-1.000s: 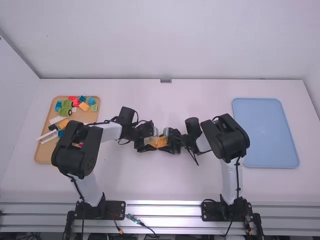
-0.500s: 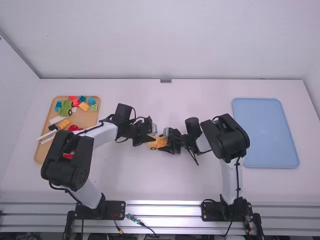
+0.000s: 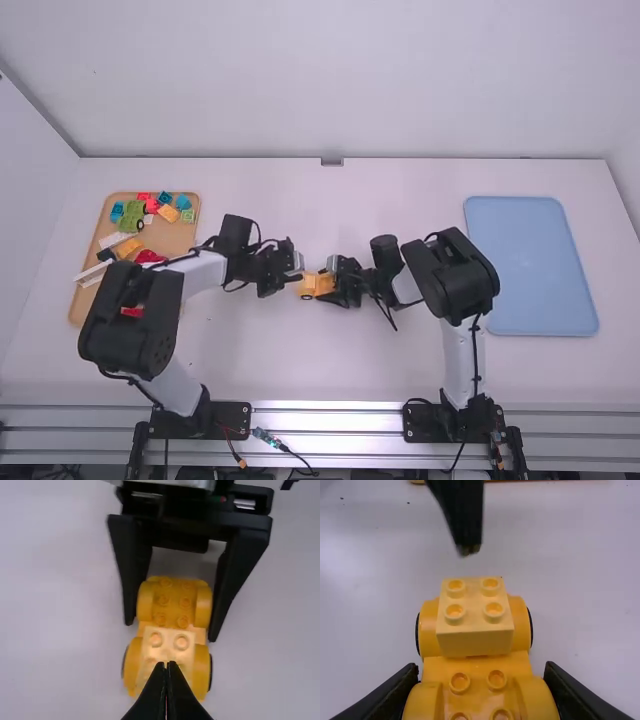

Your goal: Assemble lego blocks to make yellow taxi

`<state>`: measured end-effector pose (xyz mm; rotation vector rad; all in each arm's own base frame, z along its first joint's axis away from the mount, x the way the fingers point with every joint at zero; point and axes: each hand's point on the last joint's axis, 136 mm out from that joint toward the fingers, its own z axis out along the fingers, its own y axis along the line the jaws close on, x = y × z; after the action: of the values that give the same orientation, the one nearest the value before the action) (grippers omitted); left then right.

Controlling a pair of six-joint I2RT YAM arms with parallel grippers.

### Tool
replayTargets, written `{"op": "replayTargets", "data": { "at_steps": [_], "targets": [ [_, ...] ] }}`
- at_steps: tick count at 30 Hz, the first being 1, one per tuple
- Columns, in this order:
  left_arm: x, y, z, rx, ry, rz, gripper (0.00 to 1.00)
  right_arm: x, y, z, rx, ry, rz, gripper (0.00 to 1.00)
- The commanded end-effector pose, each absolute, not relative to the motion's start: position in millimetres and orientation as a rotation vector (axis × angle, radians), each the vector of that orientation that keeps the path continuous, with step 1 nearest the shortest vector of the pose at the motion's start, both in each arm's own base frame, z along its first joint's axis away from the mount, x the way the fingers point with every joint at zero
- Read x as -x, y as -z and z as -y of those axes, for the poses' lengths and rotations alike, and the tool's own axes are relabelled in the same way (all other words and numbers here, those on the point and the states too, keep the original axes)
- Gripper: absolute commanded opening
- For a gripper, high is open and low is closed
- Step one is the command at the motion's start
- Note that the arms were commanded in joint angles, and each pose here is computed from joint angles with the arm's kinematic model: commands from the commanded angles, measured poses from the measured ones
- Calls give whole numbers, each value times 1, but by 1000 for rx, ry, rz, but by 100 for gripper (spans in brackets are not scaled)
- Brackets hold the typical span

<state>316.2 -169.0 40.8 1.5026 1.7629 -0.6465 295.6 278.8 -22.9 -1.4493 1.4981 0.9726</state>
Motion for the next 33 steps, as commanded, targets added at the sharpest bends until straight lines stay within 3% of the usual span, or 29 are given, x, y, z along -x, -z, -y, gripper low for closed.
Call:
{"op": "replayTargets", "data": {
  "at_steps": [1,33],
  "targets": [
    [-311,-51,165,-1453,716,-1703,2,-292,35,-273,1433,-987,-1565,49],
    [-310,-34,188,-1434,896,-1596,2,-292,35,-274,1433,-986,-1563,49]
  ]
}}
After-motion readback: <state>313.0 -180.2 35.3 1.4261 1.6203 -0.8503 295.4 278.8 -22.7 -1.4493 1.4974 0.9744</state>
